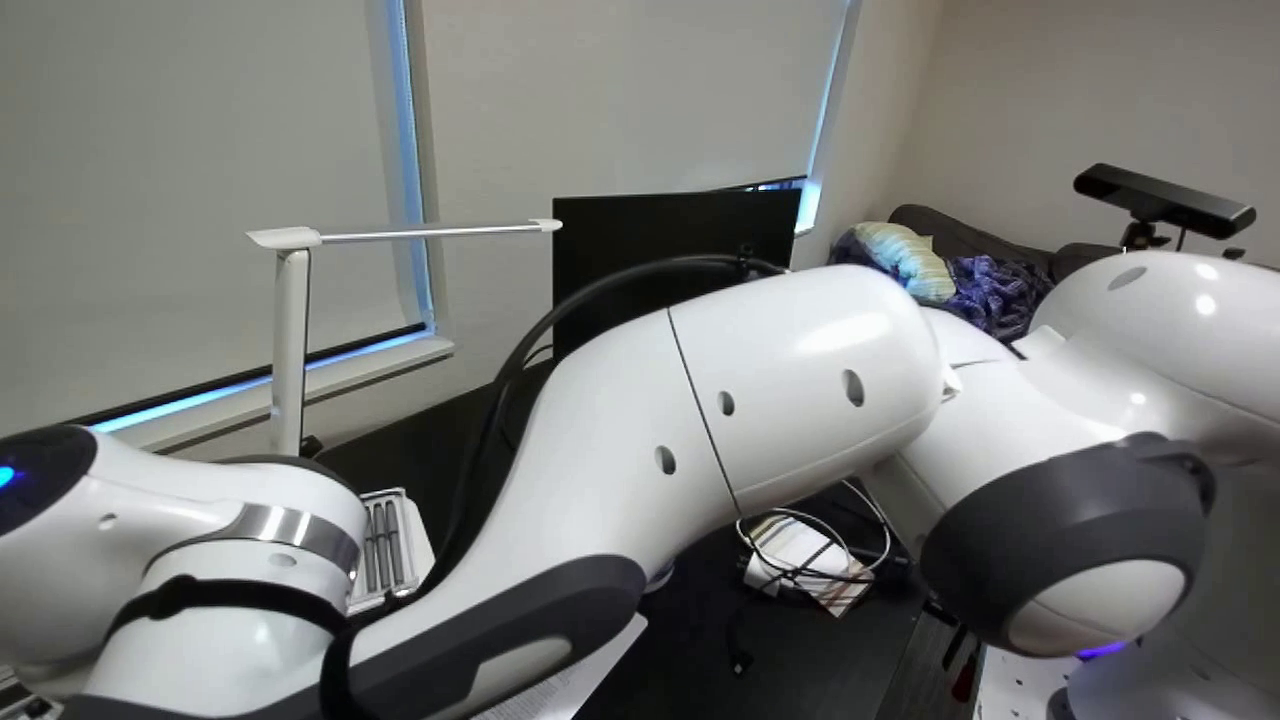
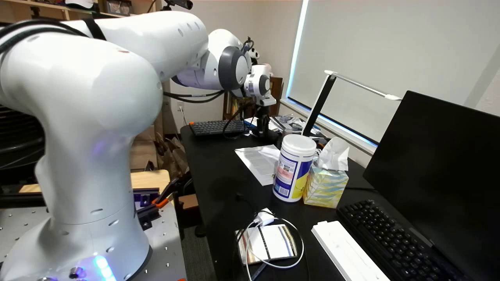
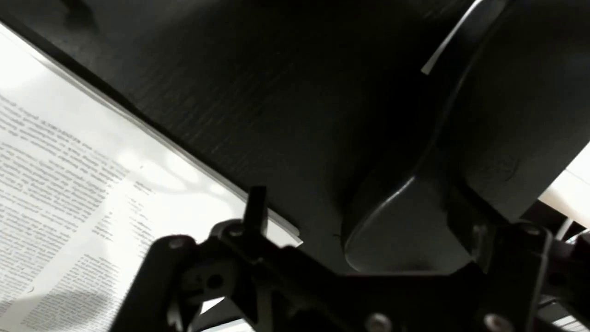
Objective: Move the eyeglass case to the right
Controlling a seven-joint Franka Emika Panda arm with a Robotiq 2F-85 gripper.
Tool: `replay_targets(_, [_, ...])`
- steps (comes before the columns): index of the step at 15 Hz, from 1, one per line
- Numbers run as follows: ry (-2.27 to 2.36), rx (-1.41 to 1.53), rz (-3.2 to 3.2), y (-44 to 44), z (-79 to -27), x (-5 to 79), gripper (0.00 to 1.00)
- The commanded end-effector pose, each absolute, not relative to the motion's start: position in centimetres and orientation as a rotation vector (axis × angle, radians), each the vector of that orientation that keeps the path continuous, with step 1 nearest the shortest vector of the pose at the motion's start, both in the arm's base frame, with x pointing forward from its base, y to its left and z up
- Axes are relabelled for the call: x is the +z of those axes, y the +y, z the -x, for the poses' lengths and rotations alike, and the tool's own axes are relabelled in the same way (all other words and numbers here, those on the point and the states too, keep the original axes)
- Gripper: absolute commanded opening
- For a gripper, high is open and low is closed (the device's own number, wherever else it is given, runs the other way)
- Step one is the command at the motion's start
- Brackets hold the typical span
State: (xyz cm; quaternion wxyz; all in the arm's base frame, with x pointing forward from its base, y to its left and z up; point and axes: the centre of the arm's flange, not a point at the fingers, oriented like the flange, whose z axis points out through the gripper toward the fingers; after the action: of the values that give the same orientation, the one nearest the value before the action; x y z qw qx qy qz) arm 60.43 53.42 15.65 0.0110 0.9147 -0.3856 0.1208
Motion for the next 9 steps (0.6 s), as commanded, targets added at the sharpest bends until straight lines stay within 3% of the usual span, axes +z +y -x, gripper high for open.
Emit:
replay_targets(1, [-1.267, 0.463, -2.898, 54.4, -61.4, 15.0, 1.00])
replay_targets(9, [-1.432, 0.542, -2.889, 56.6, -62.3, 14.3, 1.00])
